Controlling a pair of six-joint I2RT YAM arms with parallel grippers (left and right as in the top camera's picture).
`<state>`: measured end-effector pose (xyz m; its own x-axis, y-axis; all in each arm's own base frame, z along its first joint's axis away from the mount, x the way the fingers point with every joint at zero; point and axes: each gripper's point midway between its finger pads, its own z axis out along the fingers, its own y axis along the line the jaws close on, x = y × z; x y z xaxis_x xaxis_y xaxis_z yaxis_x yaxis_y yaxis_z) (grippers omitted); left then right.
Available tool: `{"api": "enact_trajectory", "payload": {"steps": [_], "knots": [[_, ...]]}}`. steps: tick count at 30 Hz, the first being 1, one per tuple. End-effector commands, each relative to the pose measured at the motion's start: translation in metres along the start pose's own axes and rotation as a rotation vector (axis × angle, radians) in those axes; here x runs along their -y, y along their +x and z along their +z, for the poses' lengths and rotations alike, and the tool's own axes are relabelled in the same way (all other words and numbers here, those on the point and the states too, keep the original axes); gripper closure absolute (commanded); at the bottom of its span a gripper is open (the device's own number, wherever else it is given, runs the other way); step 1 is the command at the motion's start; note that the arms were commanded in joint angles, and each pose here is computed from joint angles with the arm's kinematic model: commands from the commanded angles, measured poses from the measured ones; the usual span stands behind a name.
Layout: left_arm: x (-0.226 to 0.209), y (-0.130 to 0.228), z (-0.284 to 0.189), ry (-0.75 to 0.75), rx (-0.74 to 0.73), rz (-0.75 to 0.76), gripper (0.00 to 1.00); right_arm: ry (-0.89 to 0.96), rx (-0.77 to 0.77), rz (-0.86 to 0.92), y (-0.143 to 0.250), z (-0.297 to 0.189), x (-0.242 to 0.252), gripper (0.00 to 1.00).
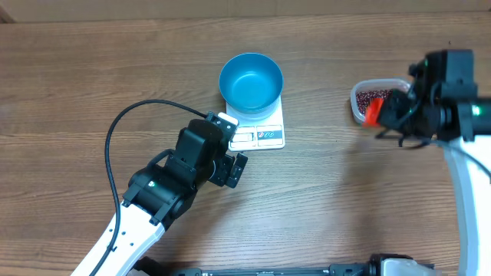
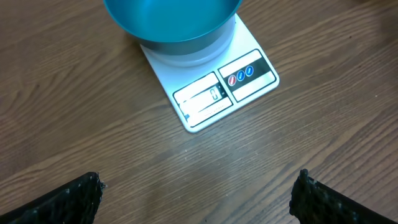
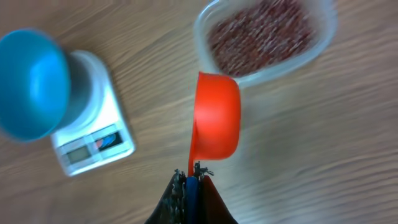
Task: Scoop item into bowl and weigh 150g on scale
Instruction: 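Move the held red cup with the right gripper over the bean tub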
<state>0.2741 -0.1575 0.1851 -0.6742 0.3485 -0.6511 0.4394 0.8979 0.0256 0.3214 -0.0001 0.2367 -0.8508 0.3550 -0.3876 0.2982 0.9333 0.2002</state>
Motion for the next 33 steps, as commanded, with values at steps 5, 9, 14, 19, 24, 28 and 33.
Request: {"api": "enact_trajectory", "payload": {"steps": [5, 9, 14, 19, 24, 28, 33], "knots": [[0.001, -0.001, 0.001, 0.010, 0.001, 0.015, 0.00, 0.243, 0.073, -0.180, -0.041, 0.017, 0.032, 0.96], [0.001, -0.001, 0.001, 0.010, 0.001, 0.015, 0.00, 0.276, 0.116, -0.274, -0.058, 0.023, 0.034, 0.96], [0.001, -0.001, 0.001, 0.010, 0.001, 0.015, 0.00, 0.283, 0.141, -0.406, -0.072, 0.029, 0.030, 0.96], [0.001, -0.001, 0.001, 0.010, 0.001, 0.015, 0.00, 0.293, 0.100, -0.509, -0.070, 0.039, 0.031, 0.96], [0.001, -0.001, 0.001, 0.010, 0.001, 0.015, 0.00, 0.297, 0.061, -0.534, -0.069, 0.054, 0.033, 0.96], [0.001, -0.001, 0.001, 0.010, 0.002, 0.015, 0.00, 0.302, 0.009, -0.571, -0.066, 0.071, 0.036, 0.96], [0.001, -0.001, 0.001, 0.010, 0.001, 0.015, 0.00, 0.339, -0.057, -0.579, -0.061, 0.094, 0.045, 0.96]]}}
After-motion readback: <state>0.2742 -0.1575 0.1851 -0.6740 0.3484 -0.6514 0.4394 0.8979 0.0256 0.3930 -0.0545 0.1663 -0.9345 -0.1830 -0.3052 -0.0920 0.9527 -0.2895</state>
